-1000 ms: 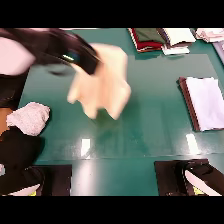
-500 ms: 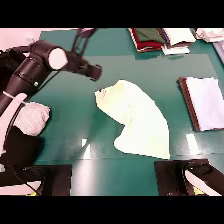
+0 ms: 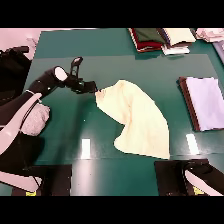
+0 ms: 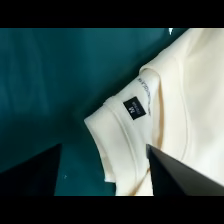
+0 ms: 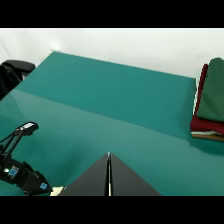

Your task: Fold the shirts.

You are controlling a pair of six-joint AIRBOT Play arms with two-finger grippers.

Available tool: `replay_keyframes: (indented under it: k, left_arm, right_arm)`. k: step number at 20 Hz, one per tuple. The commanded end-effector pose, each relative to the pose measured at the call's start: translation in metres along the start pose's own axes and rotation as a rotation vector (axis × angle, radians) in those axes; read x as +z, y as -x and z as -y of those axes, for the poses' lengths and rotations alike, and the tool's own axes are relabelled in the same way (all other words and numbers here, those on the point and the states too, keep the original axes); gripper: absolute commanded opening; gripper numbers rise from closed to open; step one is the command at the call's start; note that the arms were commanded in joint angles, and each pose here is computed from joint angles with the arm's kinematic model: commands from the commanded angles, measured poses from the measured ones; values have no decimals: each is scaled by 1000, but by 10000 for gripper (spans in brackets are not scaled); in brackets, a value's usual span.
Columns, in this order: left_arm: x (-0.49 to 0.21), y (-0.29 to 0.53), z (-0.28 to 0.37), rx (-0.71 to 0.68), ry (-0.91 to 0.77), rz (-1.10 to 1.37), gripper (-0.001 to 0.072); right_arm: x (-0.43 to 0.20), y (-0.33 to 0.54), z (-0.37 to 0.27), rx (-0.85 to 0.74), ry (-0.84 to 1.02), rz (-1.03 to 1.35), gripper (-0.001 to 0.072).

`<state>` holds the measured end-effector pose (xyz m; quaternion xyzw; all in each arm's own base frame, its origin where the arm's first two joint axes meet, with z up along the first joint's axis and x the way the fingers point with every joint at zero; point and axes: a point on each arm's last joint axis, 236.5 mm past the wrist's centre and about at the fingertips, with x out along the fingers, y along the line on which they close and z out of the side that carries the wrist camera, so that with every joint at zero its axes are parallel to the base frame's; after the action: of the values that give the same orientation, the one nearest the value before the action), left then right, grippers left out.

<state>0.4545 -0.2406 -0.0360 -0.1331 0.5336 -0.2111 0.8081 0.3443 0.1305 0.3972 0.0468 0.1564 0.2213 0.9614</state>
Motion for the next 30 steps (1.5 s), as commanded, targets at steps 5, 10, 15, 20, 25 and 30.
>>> replay_keyframes:
  k: [5, 10, 15, 20, 25, 30]
  left_arm:
    - [-8, -41, 31, -62, 11, 15, 298]
    - [72, 42, 3, 17, -86, 145, 26]
    - [122, 148, -34, 134, -148, 337, 26]
    - [109, 159, -45, 159, -151, 285, 26]
    - [106, 157, -45, 159, -149, 271, 26]
    - [104, 157, -45, 158, -149, 262, 26]
  right_arm:
    - [-28, -29, 8, -1, -56, -118, 17]
    - [-88, -24, 40, -78, -125, -293, 17]
    - [-261, -7, 100, -227, -374, -669, 18]
    - [-423, -25, 61, -56, -711, -962, 462]
    - [-464, -87, 27, 16, -752, -949, 450]
    - [-472, -132, 5, 70, -672, -1013, 444]
